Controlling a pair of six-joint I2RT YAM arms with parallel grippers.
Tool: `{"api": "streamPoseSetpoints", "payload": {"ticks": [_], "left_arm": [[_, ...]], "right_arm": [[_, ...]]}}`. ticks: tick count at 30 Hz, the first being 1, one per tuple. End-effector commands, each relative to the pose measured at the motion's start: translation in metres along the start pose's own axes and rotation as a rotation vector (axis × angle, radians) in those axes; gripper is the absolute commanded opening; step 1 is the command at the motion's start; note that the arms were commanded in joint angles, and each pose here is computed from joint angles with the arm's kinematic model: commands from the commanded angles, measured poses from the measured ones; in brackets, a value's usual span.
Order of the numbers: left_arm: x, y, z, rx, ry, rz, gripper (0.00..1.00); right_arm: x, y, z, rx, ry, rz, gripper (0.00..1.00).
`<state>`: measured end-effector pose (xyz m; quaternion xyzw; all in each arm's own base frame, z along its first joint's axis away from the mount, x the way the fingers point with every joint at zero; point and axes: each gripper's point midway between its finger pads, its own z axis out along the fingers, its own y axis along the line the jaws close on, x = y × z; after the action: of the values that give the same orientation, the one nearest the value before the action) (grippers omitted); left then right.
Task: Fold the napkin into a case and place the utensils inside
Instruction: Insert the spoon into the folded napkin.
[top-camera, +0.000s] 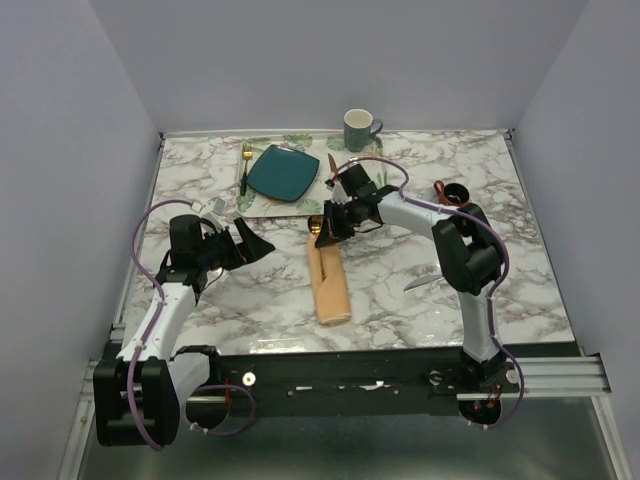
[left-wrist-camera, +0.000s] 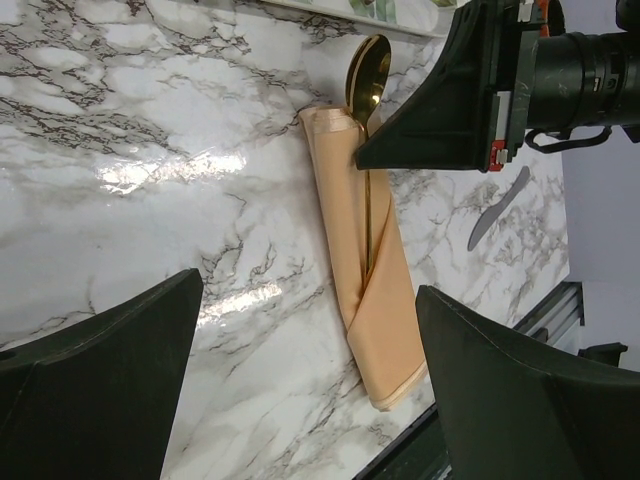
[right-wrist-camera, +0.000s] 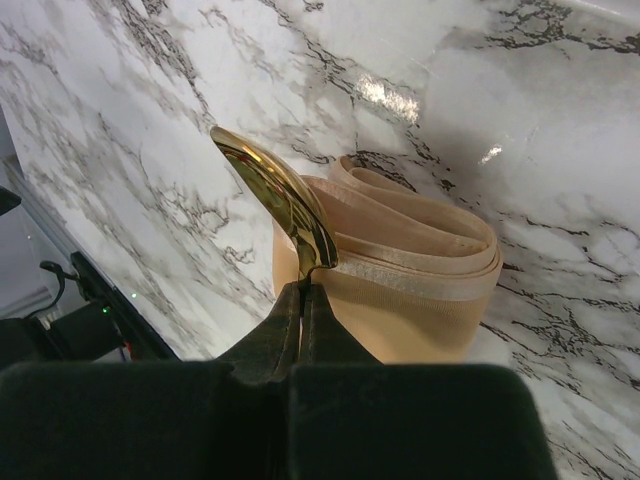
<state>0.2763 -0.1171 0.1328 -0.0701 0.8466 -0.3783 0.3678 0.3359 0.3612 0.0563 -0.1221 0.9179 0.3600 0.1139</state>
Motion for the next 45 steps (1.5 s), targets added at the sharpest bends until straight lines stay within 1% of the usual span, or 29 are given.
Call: {"api": "streamPoseSetpoints", "payload": {"ticks": [1, 7, 8, 9, 10, 12, 13, 15, 19, 24, 30, 32, 34, 35, 36, 37, 41, 42, 45], "left_arm": [[0.000, -0.004, -0.002, 0.031, -0.009, 0.013, 0.99], [-0.001, -0.001, 0.005, 0.037, -0.001, -0.002, 0.99], [0.002, -0.001, 0.007, 0.043, 0.004, -0.039, 0.97], [0.000, -0.003, 0.009, 0.063, 0.000, -0.041, 0.94], [-0.002, 0.000, 0.015, 0.068, 0.002, -0.053, 0.90], [-0.006, -0.001, 0.021, 0.086, 0.014, -0.063, 0.84], [-0.004, 0.003, 0.026, 0.084, 0.033, -0.076, 0.79], [-0.010, 0.002, 0.030, 0.091, 0.038, -0.076, 0.76], [-0.015, 0.006, 0.039, 0.094, 0.042, -0.089, 0.76], [-0.019, 0.005, 0.043, 0.102, 0.030, -0.102, 0.77], [-0.015, 0.007, 0.043, 0.101, 0.032, -0.112, 0.79], [-0.013, 0.008, 0.042, 0.100, 0.028, -0.118, 0.79], [-0.012, 0.008, 0.041, 0.098, 0.026, -0.123, 0.79], [-0.013, 0.007, 0.041, 0.100, 0.023, -0.120, 0.80], [-0.012, 0.008, 0.041, 0.099, 0.022, -0.119, 0.80], [-0.013, 0.008, 0.040, 0.097, 0.019, -0.118, 0.80], [-0.013, 0.007, 0.040, 0.097, 0.019, -0.119, 0.81], [-0.013, 0.007, 0.040, 0.098, 0.017, -0.117, 0.81], [-0.013, 0.007, 0.040, 0.097, 0.018, -0.117, 0.81]], "right_arm": [[0.010, 0.018, -0.011, -0.032, 0.024, 0.006, 0.01], [0.020, 0.019, -0.012, -0.022, 0.041, 0.037, 0.01], [0.021, 0.020, -0.012, -0.023, 0.044, 0.040, 0.01], [0.023, 0.020, -0.012, -0.021, 0.048, 0.042, 0.01], [0.025, 0.020, -0.012, -0.019, 0.050, 0.048, 0.01], [0.027, 0.020, -0.012, -0.013, 0.052, 0.054, 0.01], [0.028, 0.020, -0.012, -0.009, 0.055, 0.060, 0.01], [0.031, 0.019, -0.012, -0.002, 0.057, 0.061, 0.01], [0.040, 0.016, -0.013, 0.011, 0.083, 0.089, 0.01], [0.048, 0.017, -0.012, 0.017, 0.105, 0.098, 0.06], [0.054, 0.015, -0.010, 0.028, 0.123, 0.096, 0.08], [0.057, 0.013, -0.010, 0.039, 0.130, 0.102, 0.11], [0.058, 0.009, -0.009, 0.057, 0.130, 0.109, 0.17], [0.059, 0.008, -0.010, 0.071, 0.133, 0.114, 0.21], [0.058, 0.004, -0.011, 0.092, 0.126, 0.118, 0.28], [0.059, 0.003, -0.011, 0.099, 0.127, 0.116, 0.32], [0.054, 0.000, -0.015, 0.139, 0.111, 0.111, 0.39], [0.052, 0.000, -0.017, 0.150, 0.101, 0.107, 0.45], [0.046, 0.001, -0.022, 0.169, 0.082, 0.096, 0.48]]}}
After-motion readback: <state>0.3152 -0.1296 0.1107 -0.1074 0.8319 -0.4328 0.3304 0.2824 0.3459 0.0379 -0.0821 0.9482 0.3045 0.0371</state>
